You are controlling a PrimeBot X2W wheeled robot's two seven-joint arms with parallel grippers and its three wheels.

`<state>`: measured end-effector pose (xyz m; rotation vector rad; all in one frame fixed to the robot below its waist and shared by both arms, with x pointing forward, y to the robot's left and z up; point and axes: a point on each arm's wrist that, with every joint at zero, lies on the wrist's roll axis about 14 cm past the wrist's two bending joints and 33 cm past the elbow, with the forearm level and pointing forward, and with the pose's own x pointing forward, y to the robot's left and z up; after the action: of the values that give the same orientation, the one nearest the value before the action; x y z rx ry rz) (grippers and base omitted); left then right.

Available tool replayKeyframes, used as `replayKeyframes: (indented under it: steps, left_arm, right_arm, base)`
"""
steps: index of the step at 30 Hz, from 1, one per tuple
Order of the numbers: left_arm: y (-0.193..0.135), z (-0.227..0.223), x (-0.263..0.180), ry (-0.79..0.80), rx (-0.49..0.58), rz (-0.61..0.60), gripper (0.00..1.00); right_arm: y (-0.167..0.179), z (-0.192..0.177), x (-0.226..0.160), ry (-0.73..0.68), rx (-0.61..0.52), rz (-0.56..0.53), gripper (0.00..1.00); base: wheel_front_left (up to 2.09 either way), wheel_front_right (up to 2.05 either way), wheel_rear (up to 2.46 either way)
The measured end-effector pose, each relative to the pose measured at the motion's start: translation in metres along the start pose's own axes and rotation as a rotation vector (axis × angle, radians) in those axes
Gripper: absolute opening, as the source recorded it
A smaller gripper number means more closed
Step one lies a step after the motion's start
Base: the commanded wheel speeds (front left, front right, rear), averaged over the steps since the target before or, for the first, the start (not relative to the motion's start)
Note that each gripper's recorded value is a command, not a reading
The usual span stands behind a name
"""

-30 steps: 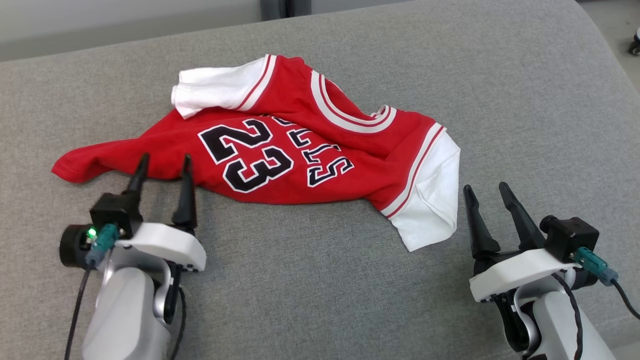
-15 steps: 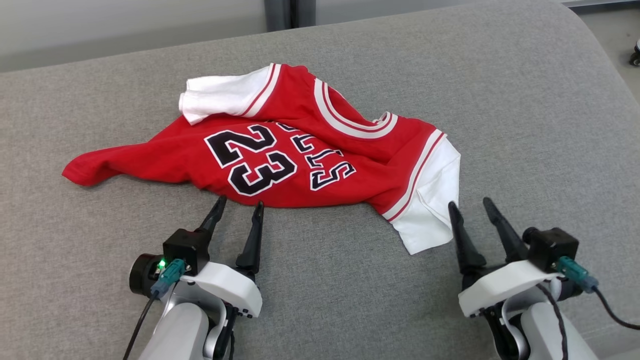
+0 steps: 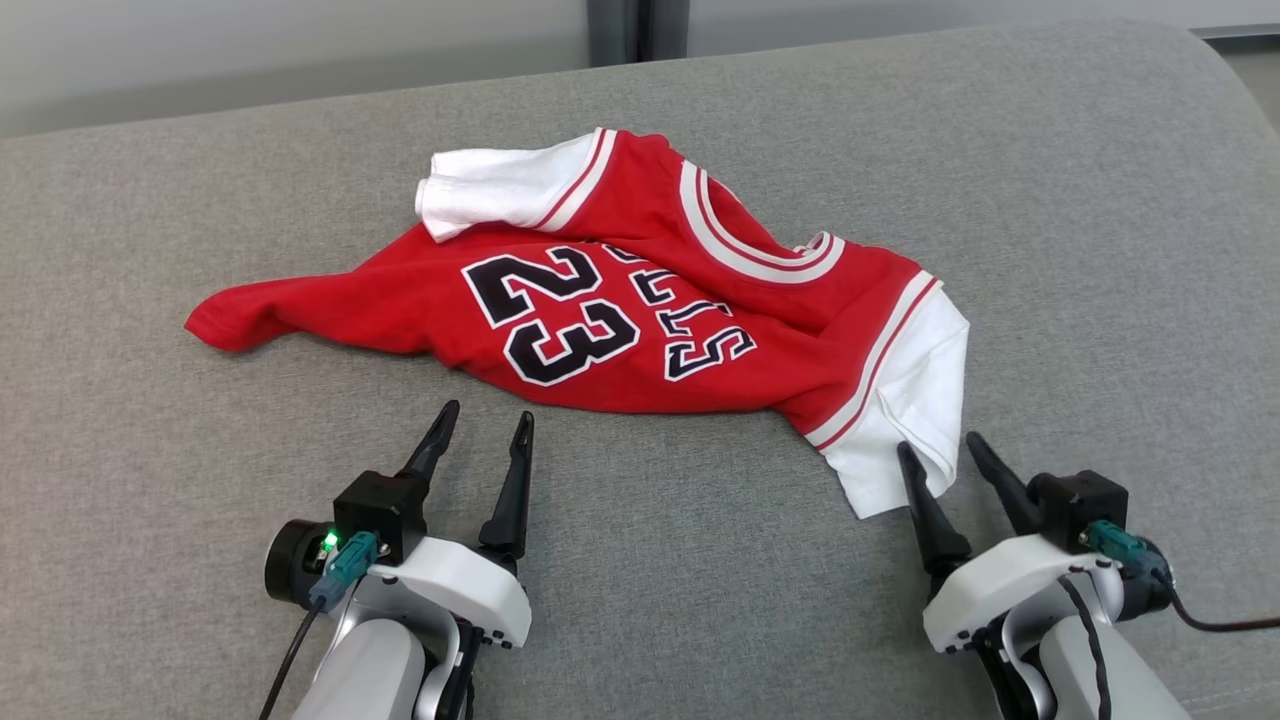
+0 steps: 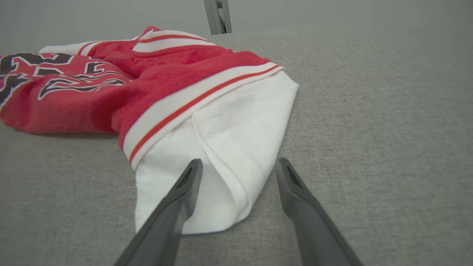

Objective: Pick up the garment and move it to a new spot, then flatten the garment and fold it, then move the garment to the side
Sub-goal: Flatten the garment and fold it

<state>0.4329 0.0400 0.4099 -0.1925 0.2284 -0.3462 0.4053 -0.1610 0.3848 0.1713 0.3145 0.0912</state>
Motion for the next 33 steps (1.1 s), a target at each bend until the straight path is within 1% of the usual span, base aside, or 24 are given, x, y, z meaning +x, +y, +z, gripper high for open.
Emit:
replayKeyframes:
  steps: [5,11,12,13,14,15,16,17,18,21,23,25,27,28,29,30,31,33]
  left_arm:
    - [0.005,0.0,-0.003,0.001,0.001,0.016,1.0]
    - [0.012,0.001,-0.006,-0.002,0.001,0.038,1.0]
    - [0.013,0.001,-0.006,-0.004,0.002,0.041,1.0]
    - [0.014,0.002,-0.007,-0.007,0.002,0.045,1.0]
    - [0.015,0.003,-0.007,-0.01,0.0,0.048,1.0]
    - [0.016,0.004,-0.008,-0.013,-0.001,0.051,1.0]
    - [0.017,0.005,-0.009,-0.014,-0.002,0.053,1.0]
    - [0.017,0.005,-0.01,-0.015,-0.002,0.057,1.0]
    - [0.018,0.005,-0.012,-0.015,-0.003,0.061,1.0]
    - [0.021,0.006,-0.019,-0.02,-0.003,0.076,1.0]
    - [0.024,0.009,-0.025,-0.028,-0.003,0.092,1.0]
    - [0.028,0.009,-0.035,-0.03,-0.004,0.112,1.0]
    - [0.032,0.009,-0.046,-0.031,-0.005,0.135,1.0]
    - [0.034,0.009,-0.051,-0.033,-0.003,0.145,1.0]
    - [0.037,0.011,-0.056,-0.039,-0.003,0.157,1.0]
    - [0.039,0.011,-0.062,-0.043,-0.002,0.169,1.0]
    - [0.041,0.011,-0.067,-0.044,-0.002,0.181,1.0]
    - [0.046,0.01,-0.079,-0.046,-0.005,0.207,1.0]
  right_arm:
    - [-0.002,0.0,0.009,0.018,-0.072,0.006,1.0]
    - [-0.009,-0.004,0.015,0.039,-0.099,-0.009,1.0]
    - [-0.01,-0.002,0.016,0.035,-0.098,-0.014,0.96]
    - [-0.011,0.0,0.017,0.03,-0.097,-0.019,0.68]
    - [-0.012,0.002,0.018,0.023,-0.101,-0.022,0.48]
    - [-0.013,0.006,0.019,0.012,-0.101,-0.024,0.42]
    - [-0.013,0.01,0.02,-0.002,-0.099,-0.025,0.24]
    - [-0.013,0.014,0.02,-0.016,-0.096,-0.027,0.02]
    - [-0.013,0.018,0.019,-0.029,-0.092,-0.028,0.0]
    - [-0.011,0.03,0.015,-0.076,-0.064,-0.028,0.0]
    - [-0.007,0.044,0.012,-0.126,-0.038,-0.022,0.0]
    - [0.003,0.066,0.008,-0.202,0.001,0.002,0.0]
    - [0.019,0.096,0.005,-0.293,0.022,0.05,0.0]
    - [0.027,0.112,0.002,-0.342,0.062,0.072,0.0]
    - [0.038,0.127,-0.002,-0.386,0.075,0.106,0.0]
    - [0.05,0.141,-0.005,-0.427,0.076,0.144,0.0]
    - [0.064,0.159,-0.009,-0.474,0.103,0.191,0.0]
    - [0.097,0.195,-0.016,-0.563,0.1,0.299,0.0]
  base:
    - [0.0,0.0,0.0]
    - [0.0,0.0,0.0]
    - [0.0,0.0,0.0]
    - [0.0,0.0,0.0]
    - [0.0,0.0,0.0]
    - [0.0,0.0,0.0]
    - [0.0,0.0,0.0]
    - [0.0,0.0,0.0]
    - [0.0,0.0,0.0]
    - [0.0,0.0,0.0]
    - [0.0,0.0,0.0]
    - [0.0,0.0,0.0]
    - [0.0,0.0,0.0]
    - [0.0,0.0,0.0]
    - [0.0,0.0,0.0]
    - [0.0,0.0,0.0]
    - [0.0,0.0,0.0]
    - [0.0,0.0,0.0]
